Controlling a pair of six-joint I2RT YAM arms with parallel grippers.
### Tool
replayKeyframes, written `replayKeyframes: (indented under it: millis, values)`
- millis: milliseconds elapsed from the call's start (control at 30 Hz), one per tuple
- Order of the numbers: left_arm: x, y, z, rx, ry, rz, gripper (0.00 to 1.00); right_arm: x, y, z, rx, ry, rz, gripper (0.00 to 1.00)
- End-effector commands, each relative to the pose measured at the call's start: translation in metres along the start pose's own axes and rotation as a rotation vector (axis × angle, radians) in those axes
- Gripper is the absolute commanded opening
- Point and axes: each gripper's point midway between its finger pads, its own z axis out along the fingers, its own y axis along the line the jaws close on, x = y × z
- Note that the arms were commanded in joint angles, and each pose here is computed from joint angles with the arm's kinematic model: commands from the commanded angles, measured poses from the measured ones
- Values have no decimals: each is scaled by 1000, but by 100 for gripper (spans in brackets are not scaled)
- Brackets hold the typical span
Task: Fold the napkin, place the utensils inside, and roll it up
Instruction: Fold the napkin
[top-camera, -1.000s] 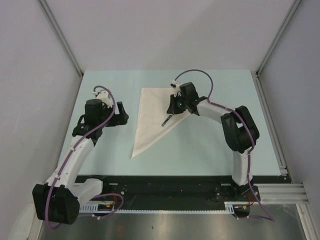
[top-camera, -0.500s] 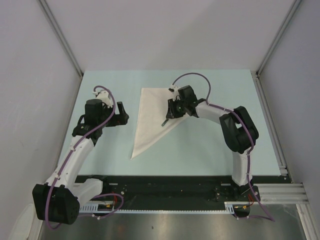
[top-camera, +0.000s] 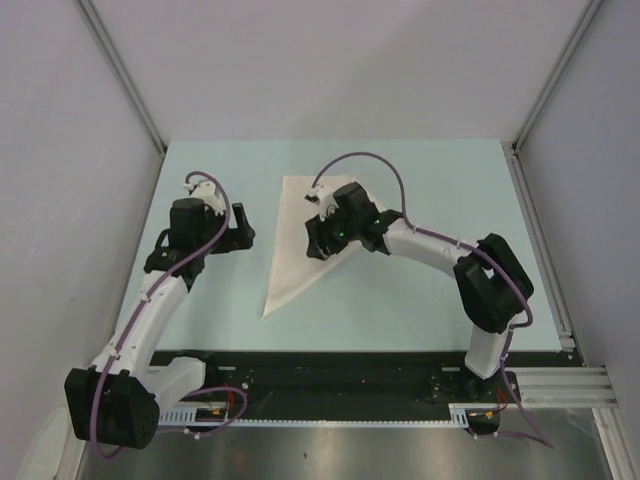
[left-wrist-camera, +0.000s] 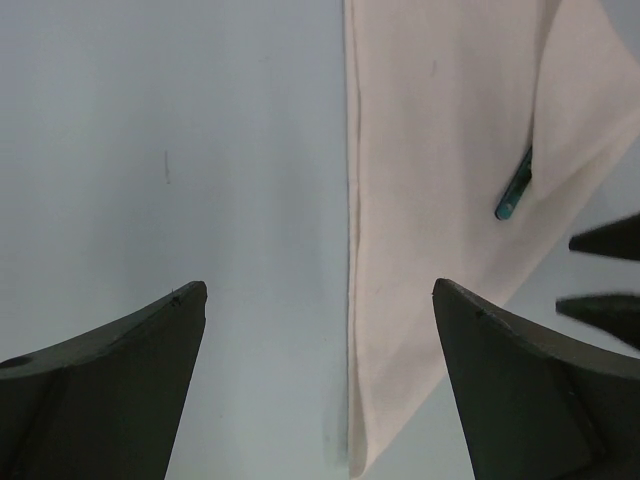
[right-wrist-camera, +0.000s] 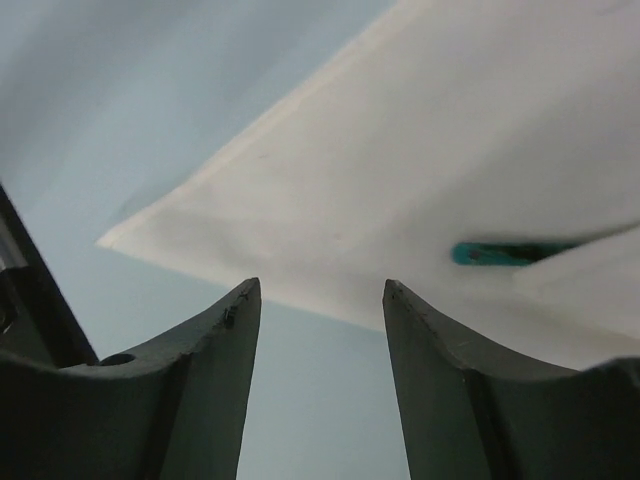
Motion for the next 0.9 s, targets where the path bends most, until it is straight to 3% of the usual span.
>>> replayKeyframes:
  millis: [0,167,400,867]
  values:
    - [-32,25,-15,-151,-96,-40,100,4,59,7,-59,-64,-254,58]
    - [-45,53,-30,-239,-166,-96,100,37,127,35,-103,-124,-458,59]
    - [-46,52,-32,-220,-178,-103,100,51,169,56,72,-267,-730,62]
    - [-45,45,-31,-178,-173,-103,100,75,173,87,124,-258,-889,60]
